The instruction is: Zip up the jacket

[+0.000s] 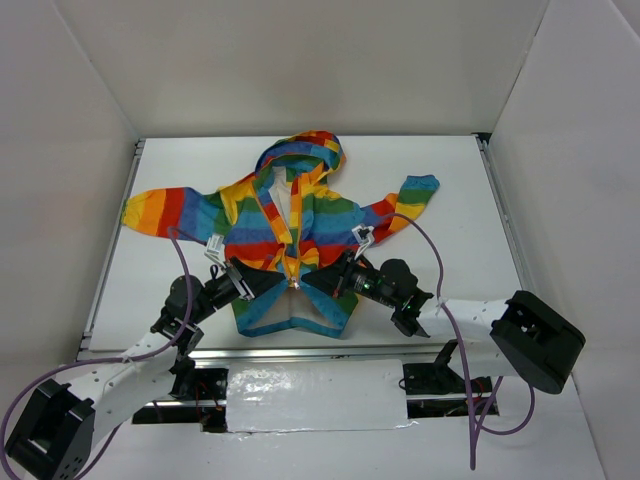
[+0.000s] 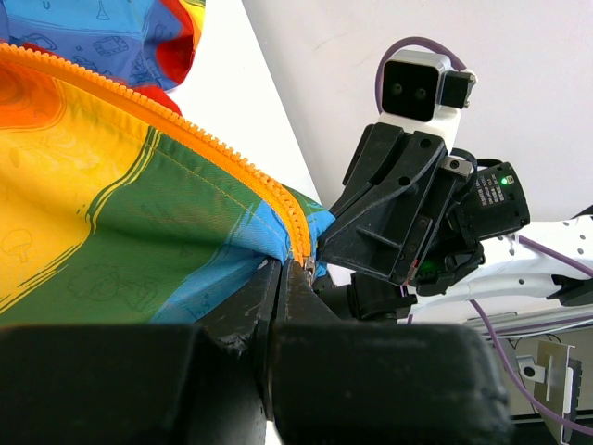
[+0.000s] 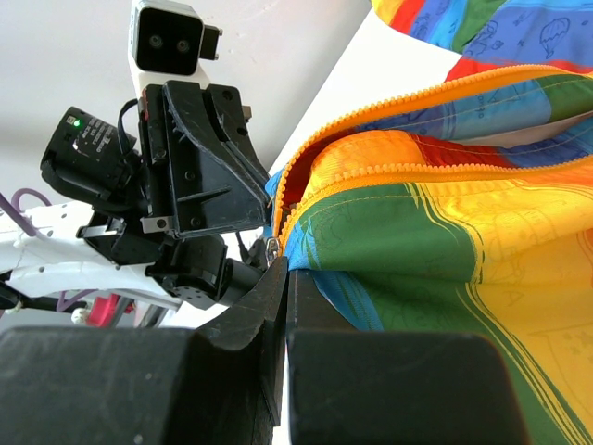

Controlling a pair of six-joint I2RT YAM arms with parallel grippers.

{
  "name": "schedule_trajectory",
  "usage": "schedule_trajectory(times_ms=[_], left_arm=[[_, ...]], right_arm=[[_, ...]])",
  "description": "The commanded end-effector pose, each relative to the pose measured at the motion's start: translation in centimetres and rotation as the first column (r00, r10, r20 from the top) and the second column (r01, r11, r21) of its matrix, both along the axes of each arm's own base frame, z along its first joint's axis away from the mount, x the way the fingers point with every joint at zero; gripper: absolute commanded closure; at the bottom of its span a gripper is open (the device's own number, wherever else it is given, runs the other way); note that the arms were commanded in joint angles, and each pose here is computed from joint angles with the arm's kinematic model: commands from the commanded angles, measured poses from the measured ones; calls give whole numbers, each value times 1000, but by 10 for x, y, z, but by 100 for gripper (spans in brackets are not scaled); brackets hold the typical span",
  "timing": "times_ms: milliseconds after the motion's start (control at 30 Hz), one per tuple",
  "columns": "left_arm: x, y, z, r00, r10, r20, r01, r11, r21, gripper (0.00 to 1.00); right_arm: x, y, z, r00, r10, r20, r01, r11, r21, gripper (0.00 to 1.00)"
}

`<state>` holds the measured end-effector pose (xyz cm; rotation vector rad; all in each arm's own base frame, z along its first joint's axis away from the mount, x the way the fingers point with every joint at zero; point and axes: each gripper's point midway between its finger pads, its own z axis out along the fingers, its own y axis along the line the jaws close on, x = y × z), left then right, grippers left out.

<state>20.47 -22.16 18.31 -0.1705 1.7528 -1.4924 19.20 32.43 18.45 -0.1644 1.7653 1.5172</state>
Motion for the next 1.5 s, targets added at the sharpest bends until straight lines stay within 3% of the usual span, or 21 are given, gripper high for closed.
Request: schedule_trajectory(times_ms=[0, 1467], left_arm=[[-1, -4, 30, 995, -21, 96, 25, 999, -40, 100], [1, -2, 19, 999, -1, 44, 3, 999, -49, 100]], right_arm=[[2, 6, 25, 998, 3, 69, -7, 998, 58, 100], [1, 8, 28, 997, 13, 79, -19, 997, 79, 100]])
